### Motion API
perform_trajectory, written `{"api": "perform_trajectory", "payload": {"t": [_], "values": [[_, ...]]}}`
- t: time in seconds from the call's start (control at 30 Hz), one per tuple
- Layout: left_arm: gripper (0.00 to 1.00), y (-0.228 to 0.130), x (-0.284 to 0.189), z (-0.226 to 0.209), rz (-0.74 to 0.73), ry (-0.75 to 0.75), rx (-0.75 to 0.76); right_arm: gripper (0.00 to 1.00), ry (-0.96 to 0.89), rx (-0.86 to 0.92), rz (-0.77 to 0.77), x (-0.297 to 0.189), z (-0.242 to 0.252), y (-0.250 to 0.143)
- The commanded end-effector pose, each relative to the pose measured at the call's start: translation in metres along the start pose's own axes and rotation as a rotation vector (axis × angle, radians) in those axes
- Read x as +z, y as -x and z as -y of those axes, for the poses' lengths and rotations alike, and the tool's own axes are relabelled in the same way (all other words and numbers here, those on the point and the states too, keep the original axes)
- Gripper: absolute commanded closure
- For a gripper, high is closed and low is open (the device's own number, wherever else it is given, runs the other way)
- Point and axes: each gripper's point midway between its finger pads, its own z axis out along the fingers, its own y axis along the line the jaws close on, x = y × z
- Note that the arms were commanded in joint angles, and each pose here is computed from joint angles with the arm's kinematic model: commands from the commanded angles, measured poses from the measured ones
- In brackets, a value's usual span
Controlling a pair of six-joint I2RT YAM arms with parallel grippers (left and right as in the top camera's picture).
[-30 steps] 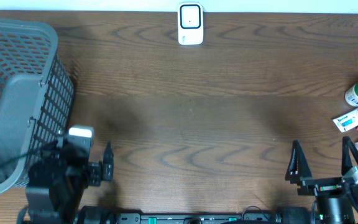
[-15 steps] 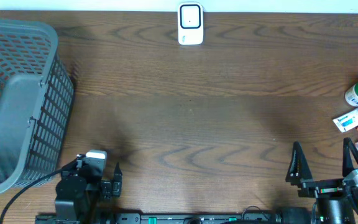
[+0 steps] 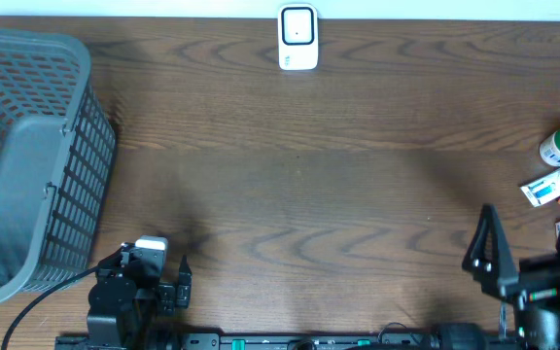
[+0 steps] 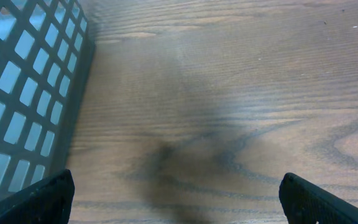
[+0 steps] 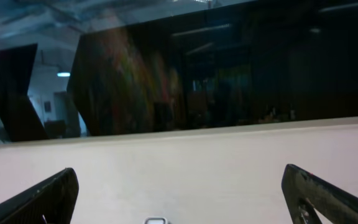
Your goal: Scan the item barcode
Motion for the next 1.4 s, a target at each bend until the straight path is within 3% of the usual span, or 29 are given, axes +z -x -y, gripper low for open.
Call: {"api": "perform_trajectory", "payload": {"t": [0.0,0.23,0.37,0.47,0.63,0.97,1.1,1.37], "values": [[0.01,0.000,0.000,0.000,0.004,-0.002,0.007,0.01,0.003,0.047,-0.024,0.013,0.001,-0.005],[0.01,0.000,0.000,0.000,0.004,-0.002,0.007,0.01,-0.126,-0.019,-0.143,0.014,0.026,-0.036],[0.01,0.000,0.000,0.000,0.004,-0.002,0.007,0.01,-0.241,-0.083,-0.298,0.002,0.049,-0.072],[0.01,0.000,0.000,0.000,0.004,-0.002,0.007,0.01,-0.255,-0.018,-0.303,0.001,0.050,-0.076],[0.01,0.000,0.000,0.000,0.004,-0.002,0.007,0.01,-0.238,-0.171,-0.291,0.004,0.052,-0.078],[0.01,0.000,0.000,0.000,0.004,-0.002,0.007,0.01,-0.229,-0.136,-0.077,-0.002,0.058,-0.100],[0.01,0.000,0.000,0.000,0.004,-0.002,0.007,0.01,-0.231,-0.085,-0.036,-0.007,0.065,-0.129],[0.01,0.000,0.000,0.000,0.004,-0.002,0.007,0.01,-0.265,-0.087,-0.195,-0.019,0.084,-0.216]]}}
